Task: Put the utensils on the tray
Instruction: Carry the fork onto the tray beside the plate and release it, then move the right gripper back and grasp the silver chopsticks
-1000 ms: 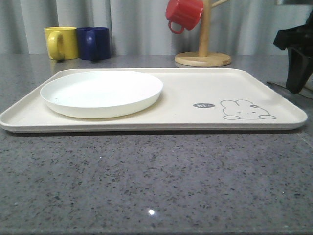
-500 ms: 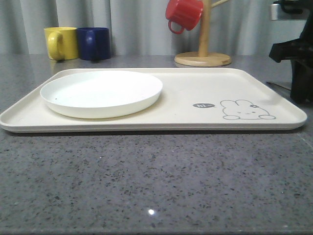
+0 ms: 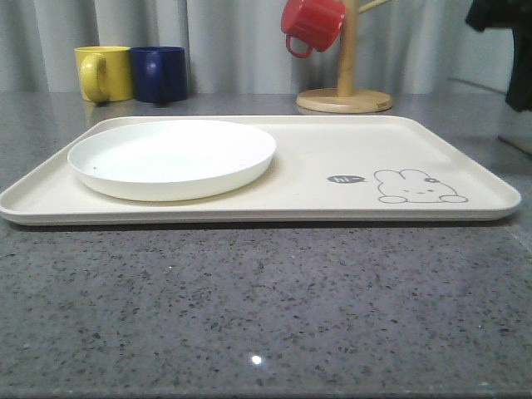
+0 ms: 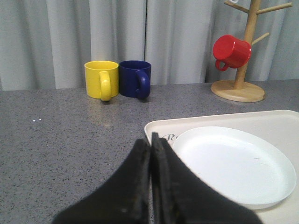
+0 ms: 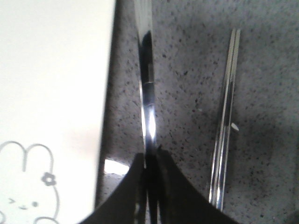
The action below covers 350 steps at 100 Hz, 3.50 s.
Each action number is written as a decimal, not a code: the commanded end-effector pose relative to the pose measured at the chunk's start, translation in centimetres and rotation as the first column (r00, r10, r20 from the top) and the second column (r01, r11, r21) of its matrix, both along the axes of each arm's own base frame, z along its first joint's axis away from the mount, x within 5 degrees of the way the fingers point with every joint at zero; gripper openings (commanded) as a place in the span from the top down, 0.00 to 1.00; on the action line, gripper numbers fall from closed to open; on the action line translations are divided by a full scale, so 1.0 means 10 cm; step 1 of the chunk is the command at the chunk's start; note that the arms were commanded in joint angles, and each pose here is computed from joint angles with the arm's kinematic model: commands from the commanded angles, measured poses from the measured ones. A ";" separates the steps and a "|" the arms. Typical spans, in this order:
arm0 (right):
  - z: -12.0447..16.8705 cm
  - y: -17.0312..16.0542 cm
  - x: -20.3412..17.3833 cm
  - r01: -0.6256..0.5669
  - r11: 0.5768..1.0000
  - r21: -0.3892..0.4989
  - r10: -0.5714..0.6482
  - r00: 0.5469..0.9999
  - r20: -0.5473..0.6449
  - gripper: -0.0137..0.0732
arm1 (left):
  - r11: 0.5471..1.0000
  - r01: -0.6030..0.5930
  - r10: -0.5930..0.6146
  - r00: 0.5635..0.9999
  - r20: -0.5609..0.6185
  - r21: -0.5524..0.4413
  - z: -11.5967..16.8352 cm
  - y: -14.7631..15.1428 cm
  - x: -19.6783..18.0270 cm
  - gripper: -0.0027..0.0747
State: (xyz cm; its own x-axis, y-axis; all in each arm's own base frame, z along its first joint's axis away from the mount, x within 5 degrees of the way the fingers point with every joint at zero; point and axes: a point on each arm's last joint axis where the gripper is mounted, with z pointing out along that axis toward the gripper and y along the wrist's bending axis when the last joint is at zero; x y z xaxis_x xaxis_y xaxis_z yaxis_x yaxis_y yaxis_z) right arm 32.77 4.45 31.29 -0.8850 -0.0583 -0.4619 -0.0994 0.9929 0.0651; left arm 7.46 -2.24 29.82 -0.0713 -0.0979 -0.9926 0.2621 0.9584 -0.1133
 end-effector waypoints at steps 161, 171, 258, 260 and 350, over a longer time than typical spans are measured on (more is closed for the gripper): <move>-0.25 1.70 0.09 -0.010 0.987 0.159 -0.004 0.996 0.088 0.45 | 0.999 -0.026 0.028 0.997 0.078 -0.029 0.14 0.03 0.00 0.99; -0.14 1.66 0.06 -0.017 0.987 0.160 -0.002 0.993 0.121 0.38 | 0.999 -0.026 0.028 0.997 0.078 -0.029 0.14 0.03 0.00 0.99; 0.17 -0.35 0.07 0.168 0.983 -0.079 -0.167 0.986 0.024 0.38 | 0.999 -0.026 0.028 0.997 0.078 -0.029 0.14 0.03 0.00 0.99; 0.15 -0.37 0.07 0.169 0.982 -0.079 -0.169 0.986 0.016 0.38 | 0.999 -0.026 0.028 0.997 0.078 -0.029 0.14 0.03 0.00 0.99; -0.46 -0.47 0.27 0.151 0.986 -0.072 -0.161 0.971 -0.177 0.59 | 0.999 -0.026 0.028 0.997 0.078 -0.029 0.14 0.03 0.00 0.99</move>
State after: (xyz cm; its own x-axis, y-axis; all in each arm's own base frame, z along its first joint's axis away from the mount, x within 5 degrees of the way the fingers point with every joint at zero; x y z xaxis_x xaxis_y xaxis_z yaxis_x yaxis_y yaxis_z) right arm 35.59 0.09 25.07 -0.9683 0.0743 -0.2384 0.0720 0.9972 0.0183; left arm 7.47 -2.23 29.84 -0.0699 -0.0983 -0.9927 0.2614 0.9585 -0.1133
